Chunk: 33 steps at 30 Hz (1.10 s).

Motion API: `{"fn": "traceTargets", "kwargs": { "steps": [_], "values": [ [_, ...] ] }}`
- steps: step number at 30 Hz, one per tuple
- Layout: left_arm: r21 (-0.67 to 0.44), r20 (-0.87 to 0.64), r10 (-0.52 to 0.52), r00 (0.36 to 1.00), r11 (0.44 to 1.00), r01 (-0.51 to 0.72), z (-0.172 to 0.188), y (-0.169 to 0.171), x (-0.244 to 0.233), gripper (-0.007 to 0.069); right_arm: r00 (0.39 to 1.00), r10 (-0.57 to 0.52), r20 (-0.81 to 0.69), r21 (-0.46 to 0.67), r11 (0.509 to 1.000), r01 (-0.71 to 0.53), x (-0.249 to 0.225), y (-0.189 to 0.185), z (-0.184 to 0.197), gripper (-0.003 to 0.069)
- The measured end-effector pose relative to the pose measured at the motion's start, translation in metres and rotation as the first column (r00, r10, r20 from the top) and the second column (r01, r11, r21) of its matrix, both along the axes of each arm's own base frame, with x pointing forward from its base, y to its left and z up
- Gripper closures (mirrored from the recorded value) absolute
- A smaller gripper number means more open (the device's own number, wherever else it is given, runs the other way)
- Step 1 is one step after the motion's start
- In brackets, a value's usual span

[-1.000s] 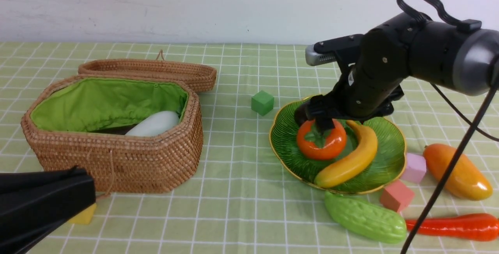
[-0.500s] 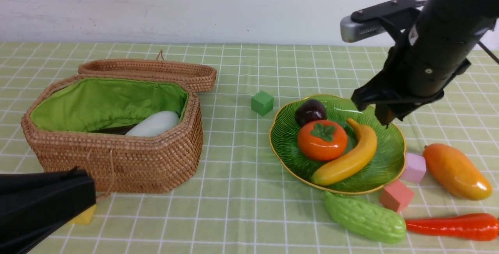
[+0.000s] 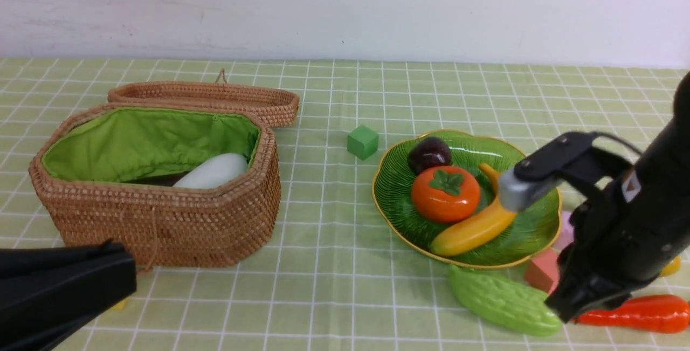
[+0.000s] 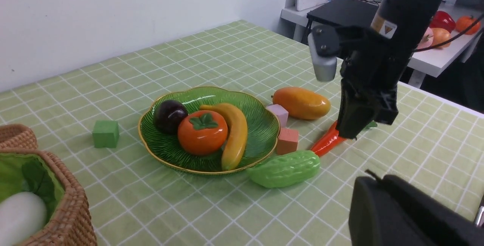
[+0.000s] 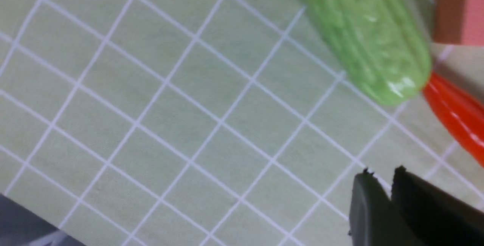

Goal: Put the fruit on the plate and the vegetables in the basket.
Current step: Take a chayote with your right arm and place it on the basket on the left.

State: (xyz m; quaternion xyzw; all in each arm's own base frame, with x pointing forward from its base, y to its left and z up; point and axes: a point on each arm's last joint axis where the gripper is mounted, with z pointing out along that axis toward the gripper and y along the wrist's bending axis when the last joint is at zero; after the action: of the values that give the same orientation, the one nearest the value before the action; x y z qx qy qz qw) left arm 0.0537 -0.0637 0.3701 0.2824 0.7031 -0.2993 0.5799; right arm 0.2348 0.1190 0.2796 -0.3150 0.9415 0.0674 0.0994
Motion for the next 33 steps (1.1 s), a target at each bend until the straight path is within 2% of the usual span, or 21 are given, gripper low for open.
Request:
{"fn": "traceTargets", "kwargs": {
  "steps": [1, 2, 3, 5, 7, 10, 14, 17, 27, 33],
  "values": [
    [0.002, -0.002, -0.001, 1.000, 1.000, 0.001, 0.000, 0.000, 0.000, 0.0627, 0.998, 0.066, 0.012, 0.008, 0.998, -0.066, 0.006, 0.004, -0.011, 0.0440],
    [0.003, -0.003, -0.002, 1.000, 1.000, 0.002, 0.000, 0.000, 0.000, 0.0627, 0.995, 0.101, 0.019, 0.006, 0.995, -0.101, 0.010, 0.007, -0.017, 0.0387],
    [0.004, -0.002, -0.002, 1.000, 1.000, 0.002, 0.000, 0.000, 0.000, 0.0627, 0.994, 0.108, 0.016, 0.004, 0.994, -0.109, 0.010, 0.007, -0.018, 0.0377],
    [0.007, -0.003, -0.003, 1.000, 1.000, 0.003, -0.001, 0.000, 0.000, 0.0627, 0.985, 0.170, 0.020, -0.013, 0.985, -0.169, 0.019, 0.011, -0.032, 0.0252],
    [0.011, -0.006, -0.004, 1.000, 1.000, 0.004, -0.001, 0.000, 0.000, 0.0627, 0.981, 0.195, 0.007, -0.028, 0.980, -0.195, 0.026, 0.013, -0.044, 0.0166],
    [0.018, -0.012, -0.007, 1.000, 1.000, 0.008, -0.002, 0.000, -0.001, 0.0627, 0.977, 0.211, -0.018, -0.057, 0.976, -0.212, 0.032, 0.014, -0.058, 0.0090],
    [0.024, -0.018, -0.010, 1.000, 1.000, 0.011, -0.003, 0.000, -0.001, 0.0627, 0.974, 0.226, -0.033, -0.089, 0.970, -0.228, 0.038, 0.014, -0.071, 0.0078],
    [0.027, -0.020, -0.011, 1.000, 1.000, 0.012, -0.003, 0.000, -0.001, 0.0627, 0.972, 0.233, -0.018, -0.101, 0.967, -0.234, 0.043, 0.015, -0.075, 0.0099],
    [0.067, -0.060, -0.027, 0.998, 0.997, 0.031, -0.008, 0.000, -0.003, 0.0624, 0.965, 0.258, 0.043, -0.137, 0.958, -0.250, 0.053, 0.015, -0.080, 0.0117],
    [0.087, -0.080, -0.035, 0.996, 0.995, 0.042, -0.011, -0.001, -0.004, 0.0624, 0.970, 0.237, 0.052, -0.137, 0.964, -0.229, 0.054, 0.015, -0.080, 0.0117]
  ]
}}
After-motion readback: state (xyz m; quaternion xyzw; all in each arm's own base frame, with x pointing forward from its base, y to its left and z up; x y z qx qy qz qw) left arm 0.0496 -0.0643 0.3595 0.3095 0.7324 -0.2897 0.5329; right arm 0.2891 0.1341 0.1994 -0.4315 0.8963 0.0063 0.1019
